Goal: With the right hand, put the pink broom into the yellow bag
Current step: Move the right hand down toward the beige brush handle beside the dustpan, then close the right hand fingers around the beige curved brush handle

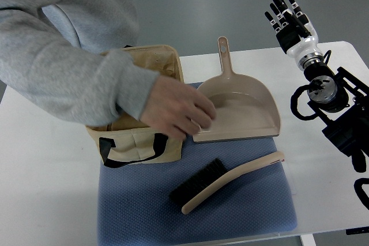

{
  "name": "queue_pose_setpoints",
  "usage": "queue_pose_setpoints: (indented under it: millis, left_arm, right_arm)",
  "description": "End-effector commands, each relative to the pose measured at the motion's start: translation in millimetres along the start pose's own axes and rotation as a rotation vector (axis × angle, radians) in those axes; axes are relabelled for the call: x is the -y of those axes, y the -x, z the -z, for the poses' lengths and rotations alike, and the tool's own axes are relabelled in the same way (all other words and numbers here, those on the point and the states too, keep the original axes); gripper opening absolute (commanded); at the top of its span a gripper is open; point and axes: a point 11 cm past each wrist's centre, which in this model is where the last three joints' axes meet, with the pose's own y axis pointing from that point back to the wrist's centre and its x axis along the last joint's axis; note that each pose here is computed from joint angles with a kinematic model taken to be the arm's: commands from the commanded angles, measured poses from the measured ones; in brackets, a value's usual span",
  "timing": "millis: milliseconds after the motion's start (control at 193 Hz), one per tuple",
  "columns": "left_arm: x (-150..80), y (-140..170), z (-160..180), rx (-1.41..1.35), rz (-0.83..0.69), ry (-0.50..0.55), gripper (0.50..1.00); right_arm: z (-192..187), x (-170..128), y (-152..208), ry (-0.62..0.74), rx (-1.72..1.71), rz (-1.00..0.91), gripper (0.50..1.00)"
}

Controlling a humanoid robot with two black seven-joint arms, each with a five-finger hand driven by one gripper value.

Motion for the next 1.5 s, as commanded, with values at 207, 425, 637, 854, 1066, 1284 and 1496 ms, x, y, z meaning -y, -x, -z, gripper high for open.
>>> queue_pose_setpoints:
  millis: [207,425,637,854,1066,1284,1496]
  left_arm:
    - [-0.4,-3.9,-2.2,-0.013,-0.020,-0.014,1.000]
    - [-0.3,-3.1,-2.1,-0.011,-0.015,-0.014,1.000]
    - [-0.2,1.7,-1.4,-0.001,0.005,-0.018,1.000]
    - [-0.2,-0.1,-0.6,-0.004,0.001,-0.019,1.000]
    - [-0.2,1.8,-1.6,-0.004,0.006,-0.017,1.000]
    - [-0.3,-2.7,-1.0,-0.007,-0.007,-0.018,1.000]
    - [-0.3,-3.4,-0.1,-0.008,-0.008,-0.019,1.000]
  right_arm:
    - [0.9,1.2,2.9,0.000,-0.015,0.012,0.934]
    - [46.0,17.8,32.5,-0.003,-0.296,0.167,0.934]
    - [103.7,11.0,106.7,0.069,-0.757,0.483,0.934]
    - [98.5,-60.9,159.3,0.416,-1.171,0.836,0.936]
    - [69.9,-125.7,147.3,0.613,-1.526,1.046,0.936]
    - [45.4,-148.0,110.3,0.717,-1.702,1.142,0.936]
    - [12.1,-166.1,106.4,0.703,-1.569,1.269,0.934]
